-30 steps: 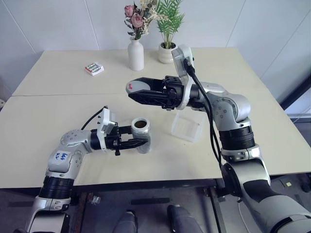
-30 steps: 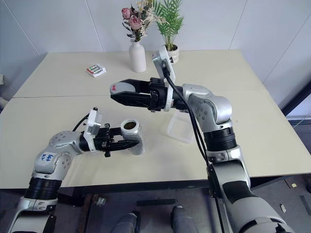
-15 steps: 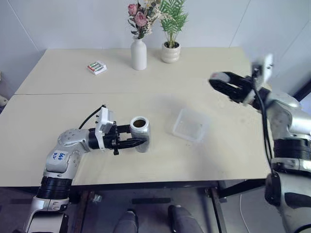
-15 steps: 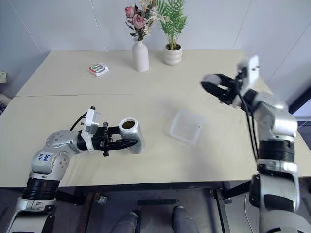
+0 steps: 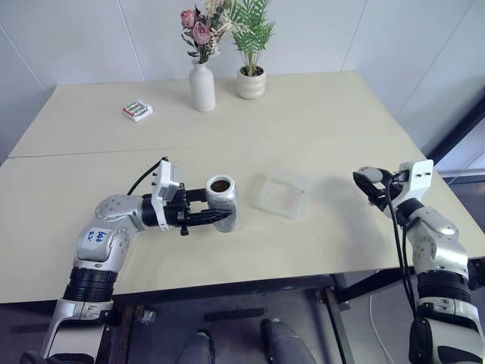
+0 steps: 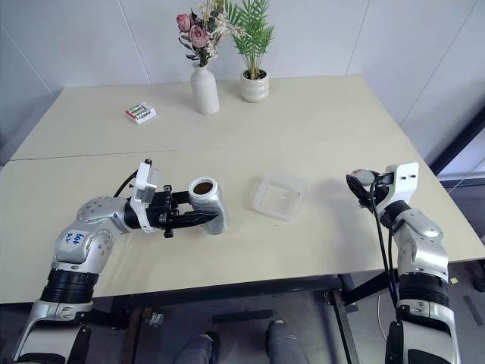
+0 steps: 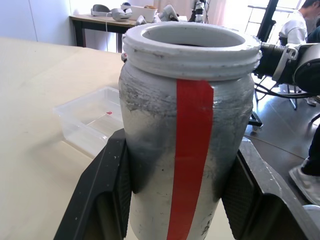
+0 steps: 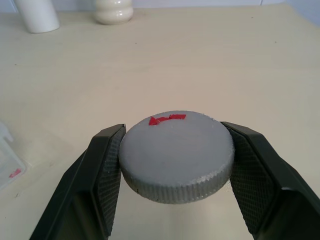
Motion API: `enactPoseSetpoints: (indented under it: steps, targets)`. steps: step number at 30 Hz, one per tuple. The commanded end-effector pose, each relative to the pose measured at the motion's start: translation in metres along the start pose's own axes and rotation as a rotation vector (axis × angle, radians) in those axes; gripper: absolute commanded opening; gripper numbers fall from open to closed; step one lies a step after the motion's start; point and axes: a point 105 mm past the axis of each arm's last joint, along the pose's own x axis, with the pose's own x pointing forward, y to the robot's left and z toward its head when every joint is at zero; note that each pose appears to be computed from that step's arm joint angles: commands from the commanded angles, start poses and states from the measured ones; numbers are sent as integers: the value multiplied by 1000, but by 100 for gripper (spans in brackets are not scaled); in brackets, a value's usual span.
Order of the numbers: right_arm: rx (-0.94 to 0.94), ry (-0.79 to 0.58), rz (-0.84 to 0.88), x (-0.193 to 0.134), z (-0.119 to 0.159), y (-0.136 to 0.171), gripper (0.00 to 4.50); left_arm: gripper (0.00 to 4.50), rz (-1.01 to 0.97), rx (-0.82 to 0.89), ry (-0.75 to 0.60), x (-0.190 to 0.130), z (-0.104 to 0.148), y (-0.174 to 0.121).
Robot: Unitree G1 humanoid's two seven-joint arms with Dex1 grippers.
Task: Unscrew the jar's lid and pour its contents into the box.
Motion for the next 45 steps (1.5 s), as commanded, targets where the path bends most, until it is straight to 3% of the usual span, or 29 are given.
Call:
enactPoseSetpoints:
  steps: [1, 7, 14, 15, 19, 24, 26, 30, 32, 37, 41, 45]
  targets:
    - [-19, -15, -29, 1, -2, -1, 293, 198, -10, 45, -28, 2, 10, -1]
    - [15, 76, -50, 12, -24, 0, 293, 198, -1, 45, -31, 2, 11, 1]
    - [60, 70, -91, 16, -26, -12, 293, 198, 10, 55, -43, 4, 14, 5]
    - [74, 62, -56, 17, -24, -8, 343, 198, 11, 55, -43, 4, 14, 5]
    - [20, 49, -62, 15, -14, -14, 446, 198, 13, 54, -42, 4, 13, 7]
    - [-99, -5, 43, 4, 17, -10, 446, 198, 15, 67, -27, 3, 13, 7]
    - [-139, -38, 125, -2, 38, -2, 446, 198, 30, 76, -24, 2, 15, 10]
    - [-225, -90, 488, -28, 95, 55, 446, 198, 86, 131, 14, 2, 21, 27]
    - [-257, -64, 611, -40, 103, 78, 446, 198, 107, 155, 21, 2, 24, 34]
    - [-326, 104, 805, -68, 94, 108, 446, 198, 170, 242, 25, 11, 35, 56]
    - [-332, 166, 811, -79, 86, 109, 446, 198, 245, 326, 23, 28, 46, 77]
    - [-314, 150, 767, -77, 77, 110, 446, 198, 309, 345, 63, 46, 41, 92]
